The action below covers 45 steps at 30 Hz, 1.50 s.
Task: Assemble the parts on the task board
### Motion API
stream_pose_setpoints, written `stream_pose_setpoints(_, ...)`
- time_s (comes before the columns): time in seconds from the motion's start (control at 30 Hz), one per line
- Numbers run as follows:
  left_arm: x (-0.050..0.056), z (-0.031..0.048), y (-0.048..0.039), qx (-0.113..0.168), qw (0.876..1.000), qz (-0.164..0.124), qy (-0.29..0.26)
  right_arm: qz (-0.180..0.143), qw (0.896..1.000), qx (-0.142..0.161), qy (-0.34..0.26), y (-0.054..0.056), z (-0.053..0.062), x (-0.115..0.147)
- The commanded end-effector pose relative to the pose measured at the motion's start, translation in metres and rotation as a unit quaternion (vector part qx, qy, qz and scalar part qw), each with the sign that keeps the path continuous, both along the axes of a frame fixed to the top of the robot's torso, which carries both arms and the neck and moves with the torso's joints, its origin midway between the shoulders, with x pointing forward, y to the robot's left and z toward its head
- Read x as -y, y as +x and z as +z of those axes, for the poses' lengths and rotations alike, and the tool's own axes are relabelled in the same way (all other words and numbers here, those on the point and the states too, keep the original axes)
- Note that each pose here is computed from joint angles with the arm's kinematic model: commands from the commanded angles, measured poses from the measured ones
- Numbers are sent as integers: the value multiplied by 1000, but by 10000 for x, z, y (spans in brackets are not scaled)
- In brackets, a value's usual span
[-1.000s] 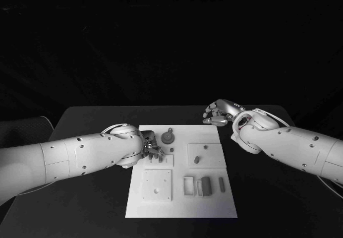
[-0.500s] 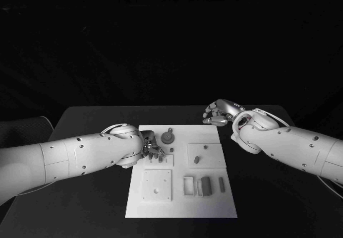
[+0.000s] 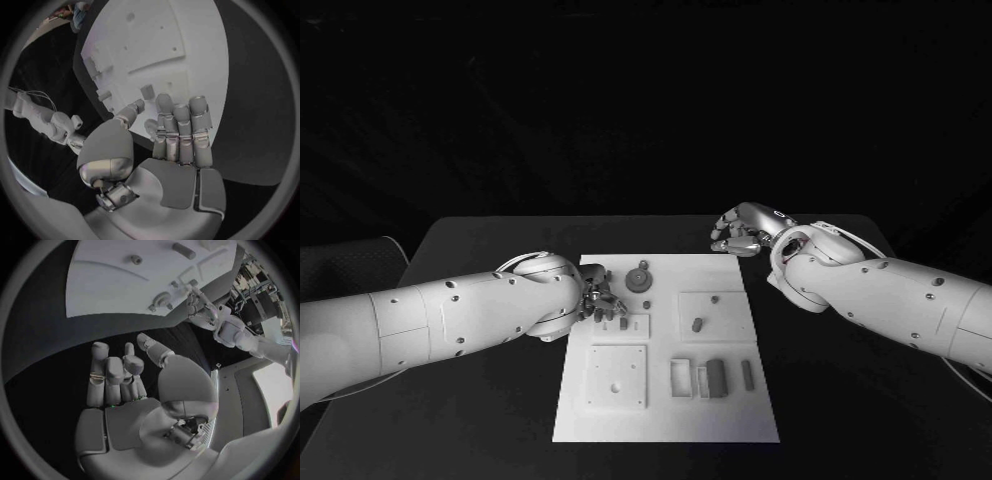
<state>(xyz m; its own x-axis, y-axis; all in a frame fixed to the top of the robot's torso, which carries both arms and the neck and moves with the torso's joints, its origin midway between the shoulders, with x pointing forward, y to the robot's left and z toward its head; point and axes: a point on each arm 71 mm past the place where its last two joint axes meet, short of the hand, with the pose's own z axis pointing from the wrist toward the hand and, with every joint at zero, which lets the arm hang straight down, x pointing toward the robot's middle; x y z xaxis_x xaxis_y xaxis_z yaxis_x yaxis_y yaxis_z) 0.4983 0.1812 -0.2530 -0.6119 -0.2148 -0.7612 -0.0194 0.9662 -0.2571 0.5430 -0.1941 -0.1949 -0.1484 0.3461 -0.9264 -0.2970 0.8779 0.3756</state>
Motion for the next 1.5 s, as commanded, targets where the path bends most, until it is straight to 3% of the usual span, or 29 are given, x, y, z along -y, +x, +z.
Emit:
stream_pose_setpoints(0.03, 2, 31, -22, 8, 1000, -2, -15, -1, 1000, -1, 0, 5, -3, 15)
stream_pose_setpoints(0.17, -41, 106, -9, 11, 1000, 0, -17, -2, 1000, -1, 0, 11, -6, 24)
stream_pose_setpoints(0.3, -122, 239, 65, 19, 1000, 10, -16, -4, 1000, -2, 0, 18, -8, 35)
stream_pose_setpoints(0.5, -264, 510, 308, 47, 998, 33, -11, -9, 1000, -4, 1, 33, -15, 62)
stream_pose_setpoints(0.6, -290, 577, 421, 56, 998, 42, -8, -10, 1000, -5, 1, 39, -18, 66)
stream_pose_setpoints(0.8, -371, 618, 648, 50, 997, 58, 3, -9, 1000, -6, 3, 41, -19, 46)
stream_pose_setpoints(1.07, -283, 627, 829, 57, 997, 53, 22, -7, 1000, -7, 4, 38, -18, 25)
stream_pose_setpoints(1.3, -262, 566, 887, 56, 996, 51, 36, -7, 1000, -7, 4, 37, -17, 20)
stream_pose_setpoints(1.5, -231, 565, 916, 56, 996, 49, 39, -5, 1000, -7, 5, 37, -17, 0)
